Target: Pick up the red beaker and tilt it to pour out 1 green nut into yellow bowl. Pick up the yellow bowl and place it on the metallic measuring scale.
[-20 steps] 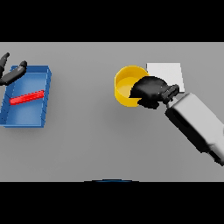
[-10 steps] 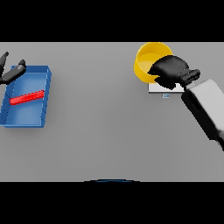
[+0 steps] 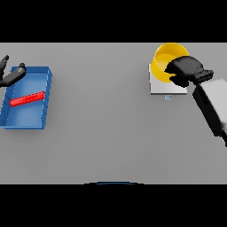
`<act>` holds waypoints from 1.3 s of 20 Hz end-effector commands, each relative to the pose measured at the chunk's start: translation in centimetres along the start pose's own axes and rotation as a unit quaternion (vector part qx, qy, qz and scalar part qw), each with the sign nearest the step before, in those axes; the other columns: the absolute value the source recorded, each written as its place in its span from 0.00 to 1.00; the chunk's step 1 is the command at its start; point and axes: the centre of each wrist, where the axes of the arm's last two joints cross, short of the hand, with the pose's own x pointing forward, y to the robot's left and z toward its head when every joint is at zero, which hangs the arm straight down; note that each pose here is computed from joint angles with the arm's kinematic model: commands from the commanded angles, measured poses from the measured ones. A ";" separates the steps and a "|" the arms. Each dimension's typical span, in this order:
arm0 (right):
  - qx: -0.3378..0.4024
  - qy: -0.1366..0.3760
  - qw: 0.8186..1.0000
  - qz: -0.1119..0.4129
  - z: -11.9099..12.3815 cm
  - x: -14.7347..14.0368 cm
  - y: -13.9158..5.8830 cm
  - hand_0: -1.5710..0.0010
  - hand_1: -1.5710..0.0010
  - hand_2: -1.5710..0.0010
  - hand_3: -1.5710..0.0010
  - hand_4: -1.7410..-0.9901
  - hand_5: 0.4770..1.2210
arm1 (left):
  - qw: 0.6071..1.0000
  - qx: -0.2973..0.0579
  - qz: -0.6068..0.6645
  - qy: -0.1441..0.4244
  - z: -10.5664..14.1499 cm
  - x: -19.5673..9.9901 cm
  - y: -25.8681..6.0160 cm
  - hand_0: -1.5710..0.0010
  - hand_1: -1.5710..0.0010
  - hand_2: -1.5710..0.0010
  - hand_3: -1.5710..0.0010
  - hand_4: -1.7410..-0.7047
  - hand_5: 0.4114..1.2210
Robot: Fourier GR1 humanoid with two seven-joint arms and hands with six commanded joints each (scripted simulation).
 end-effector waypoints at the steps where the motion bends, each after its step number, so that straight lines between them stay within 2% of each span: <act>1: 0.003 0.007 1.000 -0.003 -0.3 0.0 0.3 0.00 0.00 0.10 0.16 0.00 1.00 | 1.000 0.002 -0.005 0.000 -0.1 0.2 0.2 1.00 1.00 1.00 1.00 0.85 0.48; 6: 0.012 0.020 1.000 -0.018 -0.7 -0.7 1.4 0.00 0.00 0.12 0.11 0.00 1.00 | 1.000 0.003 -0.004 0.000 0.0 0.3 0.1 1.00 1.00 1.00 1.00 0.86 0.48; 10: 0.021 0.021 0.999 -0.022 -0.7 -0.9 1.6 0.00 0.00 0.13 0.08 0.00 1.00 | 1.000 0.001 -0.004 -0.001 0.0 0.2 0.2 1.00 1.00 1.00 1.00 0.87 0.46; 11: 0.021 0.021 0.999 -0.021 -0.7 -0.9 1.4 0.00 0.00 0.11 0.12 0.00 1.00 | 1.000 -0.001 -0.006 -0.001 -0.1 0.2 0.0 1.00 1.00 1.00 1.00 0.87 0.46; 12: 0.023 0.020 0.999 -0.026 -0.8 -0.9 1.7 0.00 0.05 0.09 0.21 0.00 1.00 | 1.000 -0.001 -0.005 0.002 -0.1 0.2 0.0 1.00 1.00 1.00 1.00 0.87 0.45; 13: 0.027 0.023 0.999 -0.026 -0.9 -0.8 2.0 0.01 0.09 0.15 0.29 0.08 1.00 | 1.000 -0.003 -0.003 0.001 -0.2 0.3 -0.1 1.00 1.00 1.00 1.00 0.87 0.45; 15: 0.031 0.029 0.998 -0.035 -0.9 -1.0 1.9 0.15 0.28 0.36 0.48 0.20 0.80 | 1.000 -0.001 -0.004 -0.002 -0.2 0.1 0.1 1.00 1.00 1.00 1.00 0.87 0.45; 16: 0.031 0.038 0.998 -0.046 -1.0 -0.9 1.9 0.27 0.39 0.46 0.56 0.24 0.72 | 1.000 -0.004 -0.005 -0.003 -0.1 0.3 -0.1 1.00 1.00 1.00 1.00 0.88 0.44; 18: 0.040 0.032 0.997 -0.064 -0.8 -0.9 1.8 0.52 0.57 0.63 0.70 0.30 0.60 | 1.000 -0.003 -0.001 -0.003 -0.1 -0.1 0.1 1.00 1.00 1.00 1.00 0.87 0.44; 20: 0.042 0.033 0.996 -0.071 -1.0 -0.7 1.5 0.69 0.71 0.76 0.80 0.34 0.52 | 1.000 -0.005 0.000 0.000 -0.1 -0.1 0.0 1.00 1.00 1.00 1.00 0.87 0.43; 23: 0.048 0.034 0.996 -0.059 -1.0 -0.7 1.7 0.84 0.84 0.88 0.89 0.39 0.47 | 1.000 -0.005 -0.001 0.002 -0.3 0.2 -0.2 1.00 1.00 1.00 1.00 0.88 0.42; 26: 0.059 0.039 0.996 -0.051 -0.8 -0.8 1.6 0.92 0.92 0.94 0.95 0.44 0.44 | 1.000 -0.001 -0.001 -0.001 0.0 0.1 -0.1 1.00 1.00 1.00 1.00 0.87 0.42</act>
